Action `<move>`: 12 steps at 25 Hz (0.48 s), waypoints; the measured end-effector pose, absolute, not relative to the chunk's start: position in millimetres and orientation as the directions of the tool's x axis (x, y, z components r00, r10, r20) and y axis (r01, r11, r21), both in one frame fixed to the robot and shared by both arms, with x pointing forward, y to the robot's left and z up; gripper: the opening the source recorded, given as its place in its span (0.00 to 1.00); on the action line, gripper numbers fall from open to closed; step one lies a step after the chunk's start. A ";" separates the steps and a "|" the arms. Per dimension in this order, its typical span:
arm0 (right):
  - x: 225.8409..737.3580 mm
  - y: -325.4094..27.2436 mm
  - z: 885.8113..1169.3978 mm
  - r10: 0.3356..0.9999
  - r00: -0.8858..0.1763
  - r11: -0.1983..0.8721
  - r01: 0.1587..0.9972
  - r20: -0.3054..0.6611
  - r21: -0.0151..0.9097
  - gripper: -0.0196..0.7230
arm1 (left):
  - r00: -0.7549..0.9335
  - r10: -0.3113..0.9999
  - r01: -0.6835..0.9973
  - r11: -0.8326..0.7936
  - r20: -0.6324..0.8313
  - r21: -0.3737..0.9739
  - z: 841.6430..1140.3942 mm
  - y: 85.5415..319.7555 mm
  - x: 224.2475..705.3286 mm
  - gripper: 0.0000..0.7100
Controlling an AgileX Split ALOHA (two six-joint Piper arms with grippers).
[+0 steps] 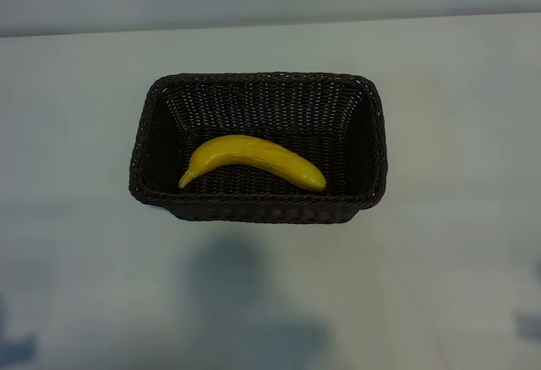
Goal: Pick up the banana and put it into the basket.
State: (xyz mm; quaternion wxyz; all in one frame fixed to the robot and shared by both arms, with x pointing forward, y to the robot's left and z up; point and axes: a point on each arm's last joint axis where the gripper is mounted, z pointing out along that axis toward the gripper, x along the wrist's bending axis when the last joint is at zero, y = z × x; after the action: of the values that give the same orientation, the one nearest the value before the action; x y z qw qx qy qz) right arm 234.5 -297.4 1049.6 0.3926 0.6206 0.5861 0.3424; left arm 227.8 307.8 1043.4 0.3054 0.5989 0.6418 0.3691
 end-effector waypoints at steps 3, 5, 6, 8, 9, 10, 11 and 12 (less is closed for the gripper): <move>234.5 -297.4 1049.6 0.996 0.078 -0.005 0.459 -0.035 0.889 0.72 | -0.096 0.994 0.543 0.010 0.050 0.840 1043.4 307.8 227.8 0.76; 234.5 -297.5 1049.6 0.996 0.080 -0.004 0.459 -0.037 0.888 0.72 | -0.096 0.994 0.543 0.010 0.050 0.840 1043.4 307.8 227.8 0.76; 234.5 -297.5 1049.5 0.996 0.080 -0.004 0.460 -0.037 0.888 0.72 | -0.096 0.994 0.543 0.010 0.050 0.840 1043.4 307.8 227.8 0.76; 234.4 -297.5 1049.4 0.996 0.079 -0.003 0.461 -0.038 0.887 0.72 | -0.096 0.994 0.543 0.010 0.050 0.840 1043.4 307.8 227.8 0.76; 234.3 -297.6 1049.3 0.996 0.080 -0.003 0.463 -0.039 0.886 0.72 | -0.096 0.994 0.543 0.010 0.050 0.840 1043.4 307.8 227.8 0.76; 234.4 -297.6 1049.0 0.996 0.080 -0.003 0.464 -0.039 0.886 0.72 | -0.096 0.994 0.543 0.010 0.050 0.840 1043.4 307.8 227.8 0.76; 234.5 -297.6 1048.5 0.996 0.079 -0.003 0.467 -0.039 0.884 0.72 | -0.096 0.994 0.543 0.010 0.050 0.840 1043.4 307.8 227.8 0.76; 234.5 -297.6 1048.0 0.996 0.079 -0.003 0.470 -0.038 0.883 0.72 | -0.096 0.994 0.543 0.010 0.050 0.840 1043.4 307.8 227.8 0.76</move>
State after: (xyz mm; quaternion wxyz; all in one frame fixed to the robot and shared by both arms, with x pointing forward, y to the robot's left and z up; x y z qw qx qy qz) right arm 234.5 -297.6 1048.0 0.3898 0.6226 0.5885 0.3376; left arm 227.8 307.8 1043.4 0.3054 0.5989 0.6418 0.3691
